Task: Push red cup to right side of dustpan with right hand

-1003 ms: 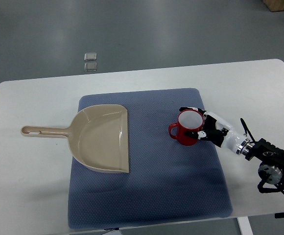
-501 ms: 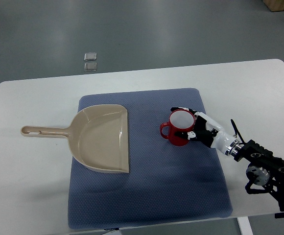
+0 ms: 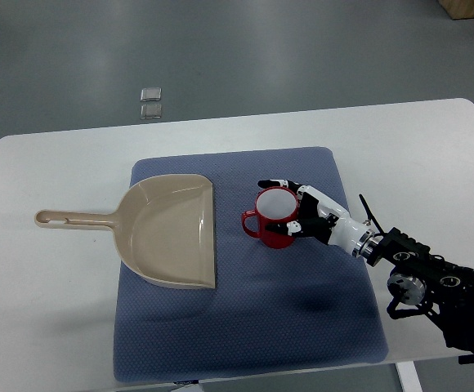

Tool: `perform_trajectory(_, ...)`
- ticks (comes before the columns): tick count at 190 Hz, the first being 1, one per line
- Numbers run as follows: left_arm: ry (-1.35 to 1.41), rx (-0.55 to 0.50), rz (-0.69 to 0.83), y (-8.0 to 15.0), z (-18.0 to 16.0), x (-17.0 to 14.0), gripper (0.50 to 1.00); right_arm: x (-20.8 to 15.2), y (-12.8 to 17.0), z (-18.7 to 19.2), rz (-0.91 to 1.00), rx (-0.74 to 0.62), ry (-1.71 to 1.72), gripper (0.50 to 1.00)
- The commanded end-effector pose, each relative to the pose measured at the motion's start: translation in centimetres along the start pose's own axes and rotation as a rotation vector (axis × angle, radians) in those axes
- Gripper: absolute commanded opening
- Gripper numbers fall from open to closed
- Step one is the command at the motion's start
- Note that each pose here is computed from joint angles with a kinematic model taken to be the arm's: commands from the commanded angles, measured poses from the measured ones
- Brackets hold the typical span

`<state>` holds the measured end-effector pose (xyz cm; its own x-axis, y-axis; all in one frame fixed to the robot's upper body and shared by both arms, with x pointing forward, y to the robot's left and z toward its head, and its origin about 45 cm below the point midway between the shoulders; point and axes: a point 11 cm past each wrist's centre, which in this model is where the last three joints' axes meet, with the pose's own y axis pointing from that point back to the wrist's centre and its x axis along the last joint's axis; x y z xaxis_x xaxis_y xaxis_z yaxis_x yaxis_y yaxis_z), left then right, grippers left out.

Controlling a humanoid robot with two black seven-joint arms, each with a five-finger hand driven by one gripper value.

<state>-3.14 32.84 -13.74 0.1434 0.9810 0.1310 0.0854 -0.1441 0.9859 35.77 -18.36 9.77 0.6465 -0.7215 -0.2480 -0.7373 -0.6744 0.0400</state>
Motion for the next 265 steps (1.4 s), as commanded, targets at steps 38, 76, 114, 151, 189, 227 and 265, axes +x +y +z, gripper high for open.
perform_trajectory(38,0.001,0.000,0.000,0.0,0.0,0.0,1.000,-1.5,-1.0,0.4,-0.041,-0.007,-0.002,0.932)
perform_trajectory(76,0.001,0.000,0.000,0.0,0.0,0.0,1.000,-2.1,-1.3,0.9,-0.043,-0.018,0.006,0.932)
perform_trajectory(114,-0.002,0.000,0.000,0.0,0.0,0.0,1.000,-3.0,-1.8,1.0,-0.061,-0.012,-0.005,0.932)
perform_trajectory(151,-0.002,0.000,0.000,0.0,0.0,0.0,1.000,-3.7,-2.7,0.4,-0.079,0.004,-0.003,0.932)
perform_trajectory(189,-0.001,0.000,0.000,0.0,0.0,0.0,1.000,-4.8,-3.5,0.5,-0.095,0.015,-0.015,0.932)
perform_trajectory(227,-0.001,-0.001,0.000,0.0,0.0,0.0,1.000,-6.0,-4.0,1.0,-0.109,0.009,-0.015,0.932)
perform_trajectory(265,0.001,0.000,0.000,0.0,0.0,0.0,1.000,-5.8,-4.0,0.9,-0.104,0.009,-0.011,0.932)
